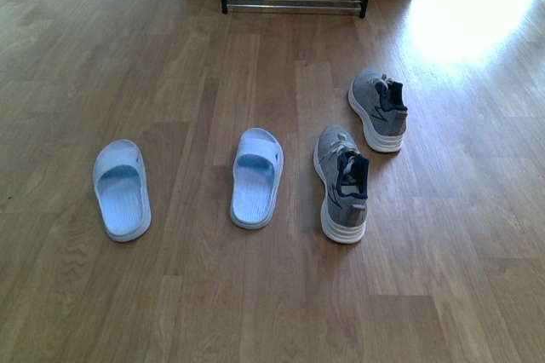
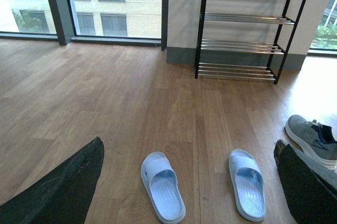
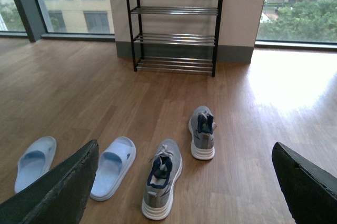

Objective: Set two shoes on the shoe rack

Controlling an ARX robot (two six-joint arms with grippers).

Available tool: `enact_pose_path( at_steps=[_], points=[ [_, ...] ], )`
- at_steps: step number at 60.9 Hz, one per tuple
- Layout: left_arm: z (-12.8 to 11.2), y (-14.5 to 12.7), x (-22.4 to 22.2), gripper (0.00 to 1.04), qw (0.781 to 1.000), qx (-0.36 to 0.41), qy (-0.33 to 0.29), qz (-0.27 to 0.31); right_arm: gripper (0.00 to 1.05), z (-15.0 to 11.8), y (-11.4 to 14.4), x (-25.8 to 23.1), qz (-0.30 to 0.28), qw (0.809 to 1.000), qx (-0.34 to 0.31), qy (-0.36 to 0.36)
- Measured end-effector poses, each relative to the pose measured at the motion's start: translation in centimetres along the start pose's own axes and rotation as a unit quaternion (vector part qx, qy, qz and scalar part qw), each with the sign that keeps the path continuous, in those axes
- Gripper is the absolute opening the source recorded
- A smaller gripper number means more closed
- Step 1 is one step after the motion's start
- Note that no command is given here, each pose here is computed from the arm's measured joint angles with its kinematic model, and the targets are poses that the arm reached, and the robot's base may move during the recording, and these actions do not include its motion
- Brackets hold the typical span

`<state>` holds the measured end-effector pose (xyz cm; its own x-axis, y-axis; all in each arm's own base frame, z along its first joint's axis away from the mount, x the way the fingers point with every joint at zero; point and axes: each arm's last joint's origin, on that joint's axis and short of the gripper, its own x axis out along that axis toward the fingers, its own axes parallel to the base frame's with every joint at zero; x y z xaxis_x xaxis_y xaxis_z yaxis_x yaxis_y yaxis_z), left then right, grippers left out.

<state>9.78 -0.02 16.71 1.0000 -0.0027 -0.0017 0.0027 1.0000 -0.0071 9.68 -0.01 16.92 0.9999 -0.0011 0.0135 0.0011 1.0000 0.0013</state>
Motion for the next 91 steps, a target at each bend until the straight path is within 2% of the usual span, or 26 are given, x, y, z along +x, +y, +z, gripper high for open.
enact_pose_path(
  at_steps=[88, 91],
  points=[
    [0.0, 0.0, 0.0, 0.95, 1.0, 0.0, 0.0, 0.0, 0.95, 0.0, 0.0, 0.0, 0.0, 1.0, 0.0, 0.0],
    [0.0, 0.0, 0.0, 0.95, 1.0, 0.0, 0.0, 0.0, 0.95, -0.27, -0.08, 0.2, -0.014, 0.999, 0.014, 0.029]
  ],
)
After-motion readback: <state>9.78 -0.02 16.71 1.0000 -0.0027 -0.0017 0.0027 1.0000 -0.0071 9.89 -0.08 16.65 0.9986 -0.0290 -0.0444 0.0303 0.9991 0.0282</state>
